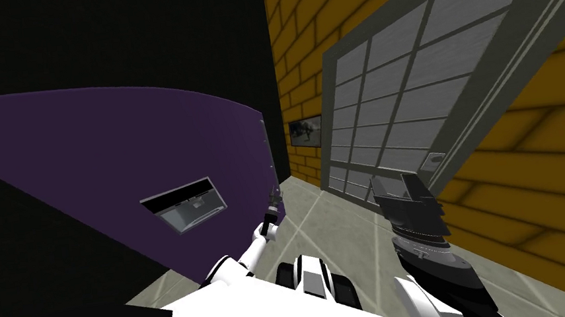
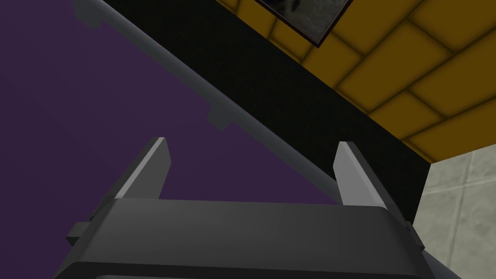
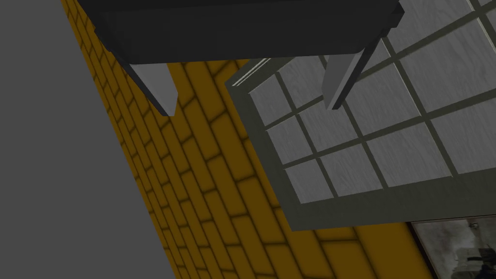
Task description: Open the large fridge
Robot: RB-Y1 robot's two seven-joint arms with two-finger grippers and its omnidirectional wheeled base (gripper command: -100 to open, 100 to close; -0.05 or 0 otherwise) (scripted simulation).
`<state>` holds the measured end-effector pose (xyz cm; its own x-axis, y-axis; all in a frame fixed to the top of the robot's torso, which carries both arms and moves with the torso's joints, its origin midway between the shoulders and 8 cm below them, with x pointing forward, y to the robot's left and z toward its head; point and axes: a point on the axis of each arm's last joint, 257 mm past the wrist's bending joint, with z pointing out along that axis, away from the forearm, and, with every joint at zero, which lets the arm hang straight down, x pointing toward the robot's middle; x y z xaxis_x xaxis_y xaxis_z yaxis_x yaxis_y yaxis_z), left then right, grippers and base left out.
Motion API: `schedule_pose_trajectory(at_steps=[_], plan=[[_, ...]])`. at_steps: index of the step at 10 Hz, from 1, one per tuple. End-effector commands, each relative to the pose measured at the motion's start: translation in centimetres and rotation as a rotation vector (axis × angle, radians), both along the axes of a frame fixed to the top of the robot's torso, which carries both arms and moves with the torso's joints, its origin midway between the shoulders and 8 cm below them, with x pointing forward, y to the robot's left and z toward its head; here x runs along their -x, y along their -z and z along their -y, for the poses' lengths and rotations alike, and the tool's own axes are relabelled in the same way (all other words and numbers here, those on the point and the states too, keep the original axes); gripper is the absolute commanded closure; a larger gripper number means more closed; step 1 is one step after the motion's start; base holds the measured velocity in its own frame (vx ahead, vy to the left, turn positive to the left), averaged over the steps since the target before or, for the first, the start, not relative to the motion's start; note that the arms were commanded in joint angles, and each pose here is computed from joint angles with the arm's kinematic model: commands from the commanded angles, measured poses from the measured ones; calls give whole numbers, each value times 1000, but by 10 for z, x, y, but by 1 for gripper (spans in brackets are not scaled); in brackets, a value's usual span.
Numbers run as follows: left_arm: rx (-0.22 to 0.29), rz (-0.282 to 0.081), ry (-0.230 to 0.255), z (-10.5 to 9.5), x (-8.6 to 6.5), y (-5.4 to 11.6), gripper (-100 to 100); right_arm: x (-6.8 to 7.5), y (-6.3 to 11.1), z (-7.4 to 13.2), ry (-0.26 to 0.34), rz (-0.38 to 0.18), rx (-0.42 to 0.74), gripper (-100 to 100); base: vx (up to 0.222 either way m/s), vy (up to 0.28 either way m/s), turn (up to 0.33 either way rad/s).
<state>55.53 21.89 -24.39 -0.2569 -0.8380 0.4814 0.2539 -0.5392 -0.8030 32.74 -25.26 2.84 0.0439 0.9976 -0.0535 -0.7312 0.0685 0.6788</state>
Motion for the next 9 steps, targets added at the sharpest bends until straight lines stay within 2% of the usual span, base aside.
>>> schedule_pose_trajectory(at_steps=[1, 7, 9], plan=[[22, 3, -35, -10, 1, 1, -100, 0, 0, 0, 0, 0, 0, 0, 205, -16, 51], [57, 8, -141, -52, 8, 4, -100, 0, 0, 0, 0, 0, 0, 0, 244, -17, 73], [93, -6, -170, -51, 12, 12, -100, 0, 0, 0, 0, 0, 0, 0, 268, -16, 83]])
